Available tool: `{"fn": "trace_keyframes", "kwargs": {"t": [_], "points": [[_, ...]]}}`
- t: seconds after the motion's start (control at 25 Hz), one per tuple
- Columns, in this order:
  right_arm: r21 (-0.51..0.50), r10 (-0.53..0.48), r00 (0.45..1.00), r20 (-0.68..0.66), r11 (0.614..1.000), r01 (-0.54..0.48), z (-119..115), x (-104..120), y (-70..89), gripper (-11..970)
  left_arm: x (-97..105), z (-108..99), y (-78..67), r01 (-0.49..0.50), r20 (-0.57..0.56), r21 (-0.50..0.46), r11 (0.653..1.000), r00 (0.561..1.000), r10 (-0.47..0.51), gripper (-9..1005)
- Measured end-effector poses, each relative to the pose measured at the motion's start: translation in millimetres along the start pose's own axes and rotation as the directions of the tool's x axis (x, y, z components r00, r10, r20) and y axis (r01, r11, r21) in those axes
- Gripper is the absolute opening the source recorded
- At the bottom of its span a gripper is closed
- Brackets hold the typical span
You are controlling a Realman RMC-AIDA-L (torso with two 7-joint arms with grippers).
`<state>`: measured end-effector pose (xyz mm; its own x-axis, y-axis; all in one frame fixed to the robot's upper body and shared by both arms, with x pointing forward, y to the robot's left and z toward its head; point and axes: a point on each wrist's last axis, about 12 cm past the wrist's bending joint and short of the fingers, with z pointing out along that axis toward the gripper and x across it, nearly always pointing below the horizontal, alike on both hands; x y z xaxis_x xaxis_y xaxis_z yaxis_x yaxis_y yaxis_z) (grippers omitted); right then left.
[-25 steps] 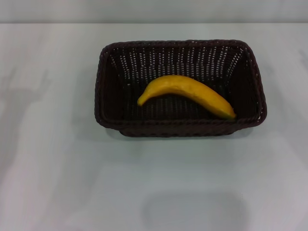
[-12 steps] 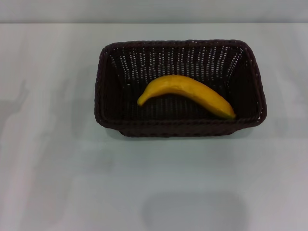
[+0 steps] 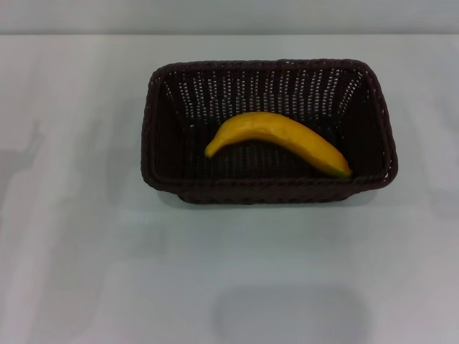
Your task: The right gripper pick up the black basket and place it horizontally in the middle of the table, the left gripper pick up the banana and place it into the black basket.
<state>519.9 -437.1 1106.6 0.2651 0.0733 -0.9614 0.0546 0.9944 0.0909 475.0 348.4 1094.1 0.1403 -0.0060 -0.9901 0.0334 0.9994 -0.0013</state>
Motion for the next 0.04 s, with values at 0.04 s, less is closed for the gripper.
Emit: {"fn": "trace_keyframes", "kwargs": {"t": [0.04], "points": [[0.001,0.009,1.0,0.01,1.0,-0.009,-1.7,0.4,0.1,690,-0.6,0.0,-0.8,0.002,0.007,0.005,1.0,1.0,-0.002,879]]}}
